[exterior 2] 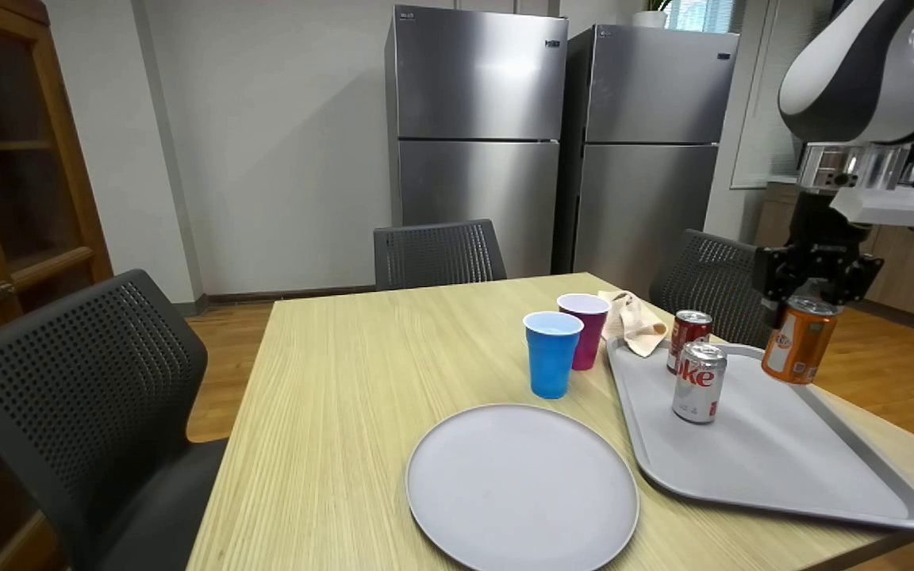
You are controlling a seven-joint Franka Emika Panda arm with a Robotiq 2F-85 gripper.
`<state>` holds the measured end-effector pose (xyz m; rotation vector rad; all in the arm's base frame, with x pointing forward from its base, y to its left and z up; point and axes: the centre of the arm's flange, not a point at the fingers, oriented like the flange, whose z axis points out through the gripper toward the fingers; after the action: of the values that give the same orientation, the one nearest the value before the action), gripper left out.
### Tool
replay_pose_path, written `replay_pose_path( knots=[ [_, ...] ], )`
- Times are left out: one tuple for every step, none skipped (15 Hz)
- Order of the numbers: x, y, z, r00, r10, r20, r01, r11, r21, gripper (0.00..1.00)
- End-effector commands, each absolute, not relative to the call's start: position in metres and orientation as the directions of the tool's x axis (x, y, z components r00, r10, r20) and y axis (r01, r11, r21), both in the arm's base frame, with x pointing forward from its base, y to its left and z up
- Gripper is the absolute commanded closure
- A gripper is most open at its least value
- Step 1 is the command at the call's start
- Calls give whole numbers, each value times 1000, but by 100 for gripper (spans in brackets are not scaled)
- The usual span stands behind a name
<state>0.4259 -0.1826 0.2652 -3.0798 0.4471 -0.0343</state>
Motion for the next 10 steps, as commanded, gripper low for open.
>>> replay_pose_path(
  knots=[
    [428, -191, 243, 953, -303, 23, -303, -953, -9, 62],
    [429, -192, 236, 951, -308, 18, -308, -951, -2, 62],
    [429, -193, 230, 950, -313, 12, -313, -950, 3, 62],
    [429, -193, 224, 948, -317, 7, -317, -948, 6, 62],
    [429, -194, 218, 947, -320, 0, -320, -947, 7, 62],
    [429, -194, 213, 946, -323, -7, -323, -946, 12, 62],
    [428, -194, 208, 946, -325, -13, -325, -946, 13, 62],
    [428, -194, 203, 944, -328, -19, -328, -945, 13, 62],
    [428, -194, 200, 943, -332, -23, -331, -943, 15, 62],
    [428, -194, 198, 942, -335, -26, -335, -942, 14, 62]
  ],
)
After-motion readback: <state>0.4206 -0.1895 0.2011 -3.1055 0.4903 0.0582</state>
